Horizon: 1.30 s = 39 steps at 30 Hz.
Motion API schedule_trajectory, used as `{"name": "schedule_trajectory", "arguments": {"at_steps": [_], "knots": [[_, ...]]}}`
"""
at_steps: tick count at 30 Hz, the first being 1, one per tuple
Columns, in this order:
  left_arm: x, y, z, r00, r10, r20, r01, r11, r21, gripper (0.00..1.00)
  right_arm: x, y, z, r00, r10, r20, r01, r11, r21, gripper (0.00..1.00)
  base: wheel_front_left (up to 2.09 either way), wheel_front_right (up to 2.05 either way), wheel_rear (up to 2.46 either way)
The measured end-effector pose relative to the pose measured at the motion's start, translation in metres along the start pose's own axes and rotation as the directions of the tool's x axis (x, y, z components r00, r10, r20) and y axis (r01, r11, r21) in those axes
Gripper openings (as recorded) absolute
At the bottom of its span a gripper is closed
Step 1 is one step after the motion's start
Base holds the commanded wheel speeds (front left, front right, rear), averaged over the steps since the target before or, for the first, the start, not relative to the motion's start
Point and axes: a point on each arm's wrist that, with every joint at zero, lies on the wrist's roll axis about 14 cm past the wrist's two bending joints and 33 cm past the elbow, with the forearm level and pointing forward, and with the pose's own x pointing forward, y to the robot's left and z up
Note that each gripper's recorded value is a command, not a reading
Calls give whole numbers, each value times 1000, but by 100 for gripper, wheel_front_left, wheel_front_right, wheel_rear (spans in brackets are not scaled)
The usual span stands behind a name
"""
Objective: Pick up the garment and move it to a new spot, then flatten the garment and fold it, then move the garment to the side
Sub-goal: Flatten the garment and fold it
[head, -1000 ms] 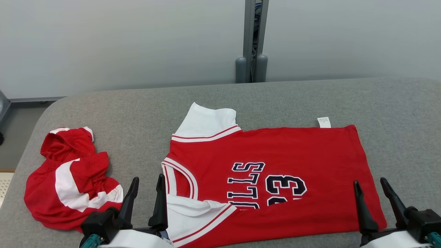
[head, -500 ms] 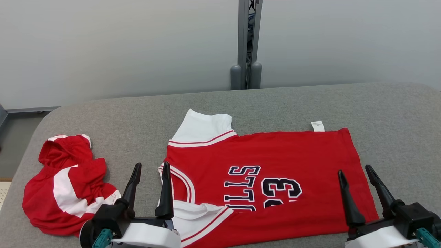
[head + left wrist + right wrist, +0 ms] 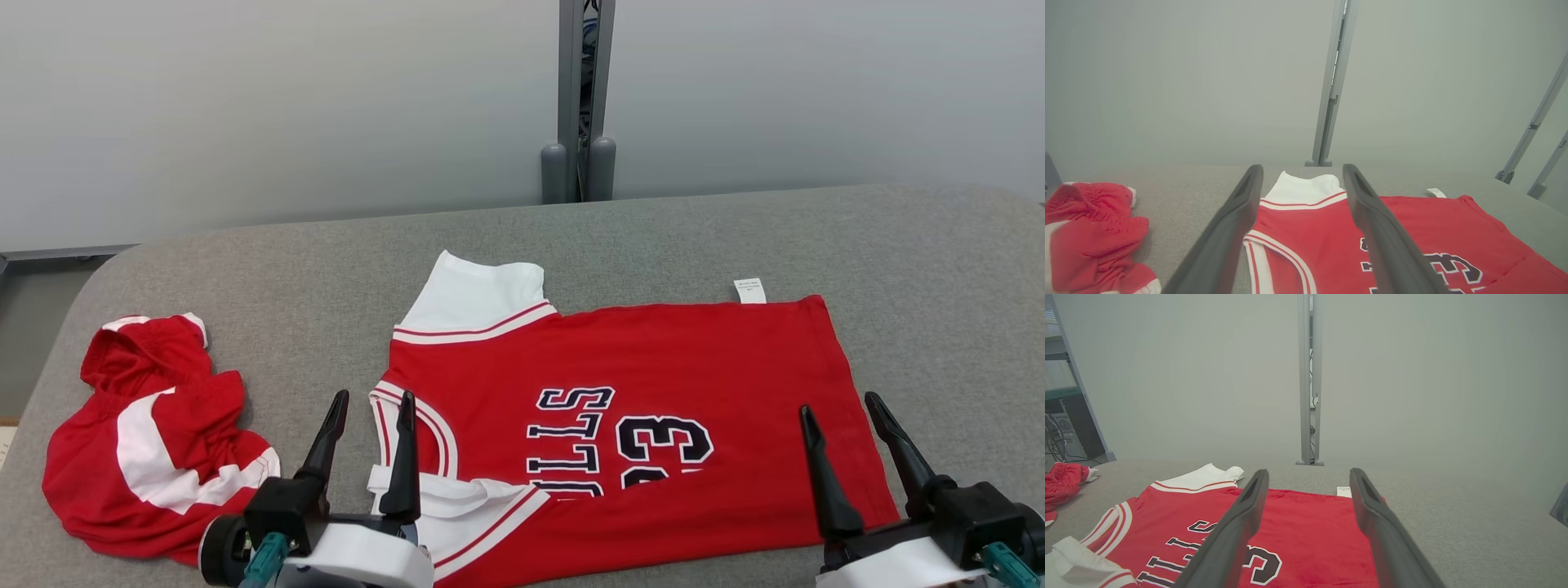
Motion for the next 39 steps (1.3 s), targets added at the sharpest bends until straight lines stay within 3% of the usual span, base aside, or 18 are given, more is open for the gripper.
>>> {"name": "schedule_trajectory", "arguments": {"at_steps": [9,20,28,31,34,39], "knots": [[58,-3,-9,996,-63,-67,65,998,25,100,14,-1,-11,1000,4,-30,-4,1000,-3,100,0,0,0],[153,5,-57,955,-119,-270,148,985,87,100,40,-21,-39,995,-39,-96,38,999,-15,100,0,0,0],[211,5,-109,892,-129,-433,188,978,95,100,49,-40,-66,983,-86,-160,83,996,-26,100,0,0,0],[220,3,-136,839,-125,-530,207,973,99,100,50,-45,-75,978,-100,-183,95,995,-35,100,0,0,0],[227,6,-158,786,-101,-610,231,963,138,100,51,-50,-82,973,-113,-200,106,993,-43,100,0,0,0],[239,11,-178,743,-48,-668,243,949,203,100,48,-58,-88,966,-136,-221,127,990,-55,100,0,0,0]]}}
